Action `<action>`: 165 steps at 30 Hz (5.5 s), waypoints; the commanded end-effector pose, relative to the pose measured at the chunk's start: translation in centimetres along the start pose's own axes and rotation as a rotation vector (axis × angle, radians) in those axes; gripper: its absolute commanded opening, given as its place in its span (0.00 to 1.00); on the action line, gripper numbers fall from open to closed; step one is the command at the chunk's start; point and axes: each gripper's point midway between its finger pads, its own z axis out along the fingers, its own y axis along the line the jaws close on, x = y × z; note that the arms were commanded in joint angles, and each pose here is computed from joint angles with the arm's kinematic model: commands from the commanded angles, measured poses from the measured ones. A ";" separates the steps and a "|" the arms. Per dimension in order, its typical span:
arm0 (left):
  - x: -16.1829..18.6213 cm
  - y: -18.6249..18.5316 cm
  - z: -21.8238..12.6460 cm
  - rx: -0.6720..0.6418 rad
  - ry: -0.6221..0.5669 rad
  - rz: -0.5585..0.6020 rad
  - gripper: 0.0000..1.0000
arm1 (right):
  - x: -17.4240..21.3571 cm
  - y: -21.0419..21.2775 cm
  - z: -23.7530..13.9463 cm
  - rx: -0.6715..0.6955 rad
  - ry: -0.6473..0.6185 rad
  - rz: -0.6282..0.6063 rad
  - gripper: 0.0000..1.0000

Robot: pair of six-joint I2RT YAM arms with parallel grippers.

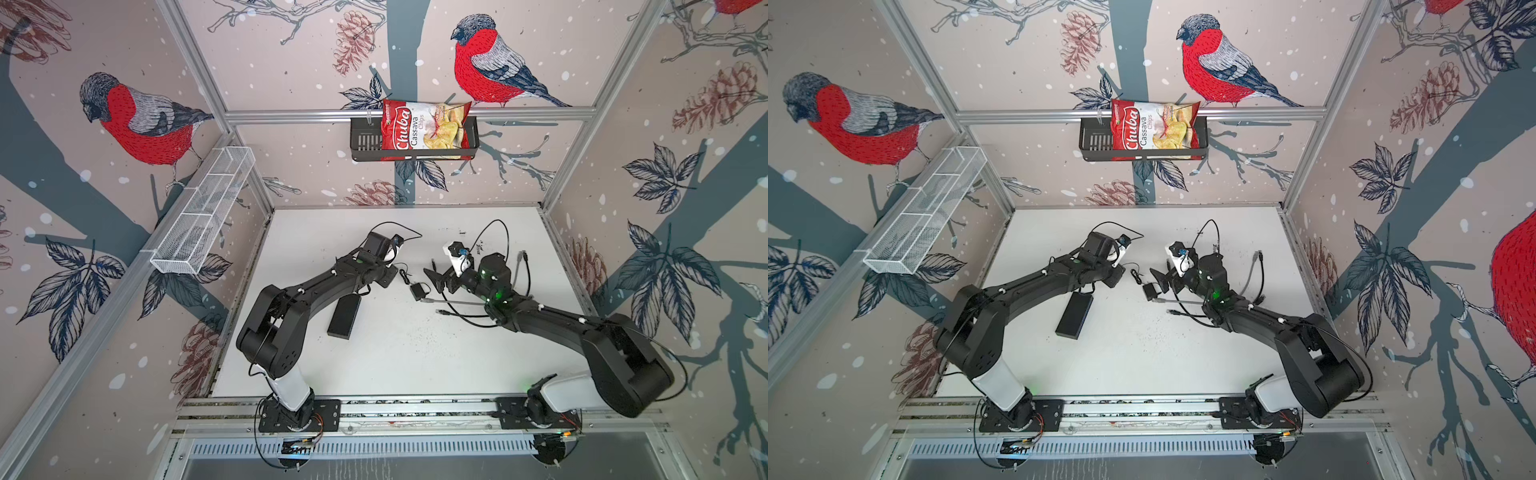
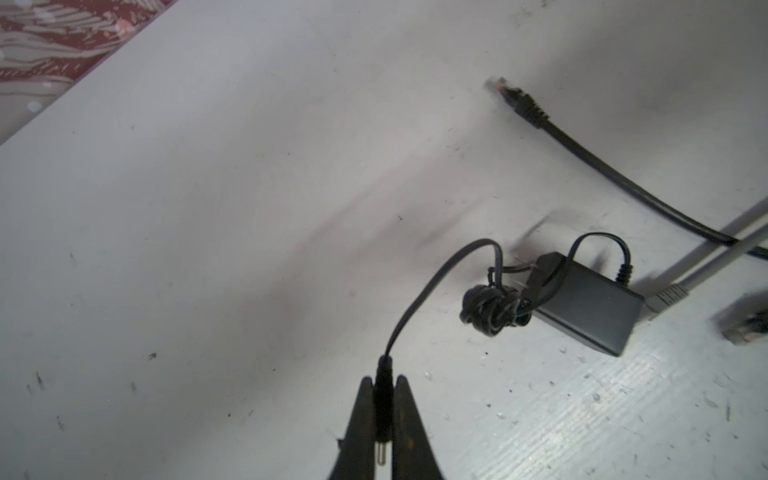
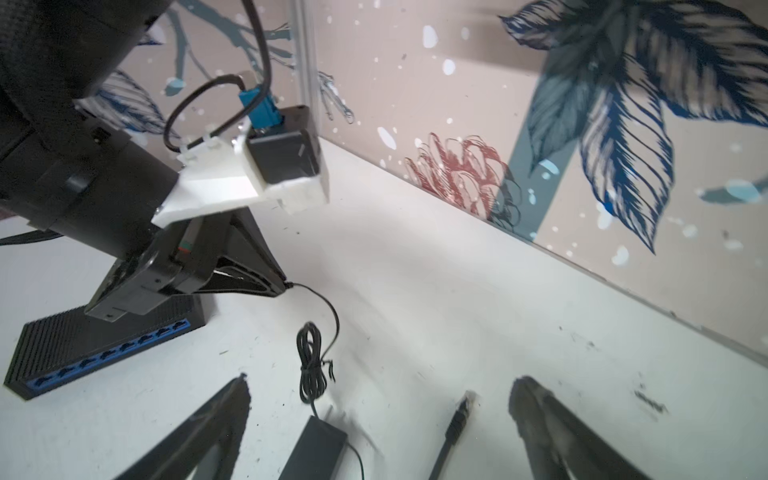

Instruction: Insert the plug into the switch port

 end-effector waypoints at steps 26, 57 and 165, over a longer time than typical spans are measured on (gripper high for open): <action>-3.2 -7.4 -4.3 0.108 -0.327 0.436 0.00 | 2.2 4.8 1.6 -0.402 0.115 0.012 0.52; -4.0 -7.8 -5.4 0.080 -0.403 0.520 0.00 | 2.9 6.2 1.8 -0.527 0.175 0.068 0.01; -1.3 -4.7 -5.8 -0.082 -0.399 0.350 0.35 | 1.5 3.4 2.2 -0.412 0.125 0.169 0.29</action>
